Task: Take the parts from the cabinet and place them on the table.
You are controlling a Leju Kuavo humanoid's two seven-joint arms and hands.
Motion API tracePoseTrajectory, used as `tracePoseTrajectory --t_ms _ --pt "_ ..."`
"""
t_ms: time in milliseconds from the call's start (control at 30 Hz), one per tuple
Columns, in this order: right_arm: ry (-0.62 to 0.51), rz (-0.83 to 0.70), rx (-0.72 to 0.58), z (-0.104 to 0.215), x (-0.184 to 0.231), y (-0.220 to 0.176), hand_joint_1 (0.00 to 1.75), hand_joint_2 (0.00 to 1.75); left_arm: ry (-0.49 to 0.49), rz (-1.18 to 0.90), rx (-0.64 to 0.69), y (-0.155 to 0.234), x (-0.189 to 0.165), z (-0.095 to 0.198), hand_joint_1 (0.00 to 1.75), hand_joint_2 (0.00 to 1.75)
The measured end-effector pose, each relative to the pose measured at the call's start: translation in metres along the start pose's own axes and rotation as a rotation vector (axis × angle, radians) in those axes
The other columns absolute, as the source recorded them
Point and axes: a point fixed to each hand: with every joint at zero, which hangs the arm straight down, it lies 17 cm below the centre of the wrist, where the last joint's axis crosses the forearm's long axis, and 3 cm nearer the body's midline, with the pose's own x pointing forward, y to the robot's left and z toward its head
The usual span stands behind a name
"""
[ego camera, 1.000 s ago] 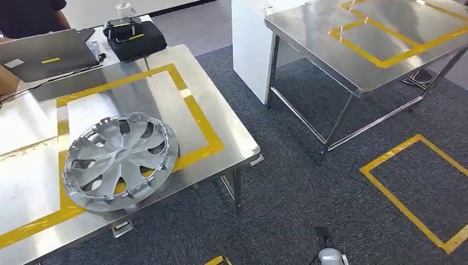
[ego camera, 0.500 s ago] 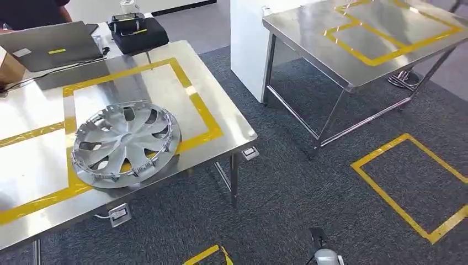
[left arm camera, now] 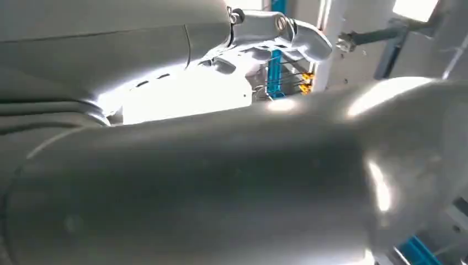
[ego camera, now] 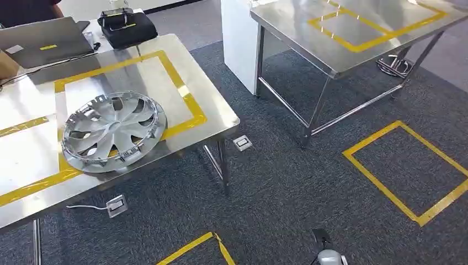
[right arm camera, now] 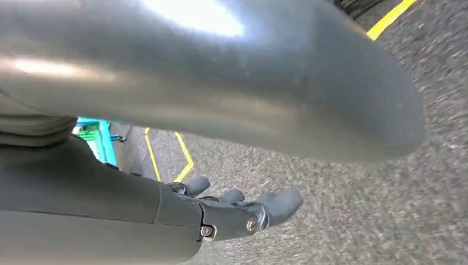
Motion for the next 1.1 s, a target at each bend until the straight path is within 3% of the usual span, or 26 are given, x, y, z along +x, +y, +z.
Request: tracePoseTrajectory --t_ms 167,500,900,1100 --pt "-0.002 -0.002 -0.001 0.000 0.001 -0.001 0.00 0.00 -0.044 -0.049 -0.070 -0.013 0.005 0.015 0.00 0.00" --pt "-0.001 -0.014 0.003 0.000 0.001 0.000 0.00 0.00 -0.075 -0.020 -0.078 -0.034 0.039 -0.002 0.00 0.00" --pt "-0.013 -0.016 0.002 0.001 0.009 -0.003 0.00 0.00 -0.058 -0.021 -0.127 -0.052 0.035 -0.006 0.00 0.00" --pt "-0.012 -0.030 0.006 0.001 0.009 -0.002 0.00 0.00 0.007 -0.009 -0.149 -0.059 0.015 0.002 0.00 0.00"
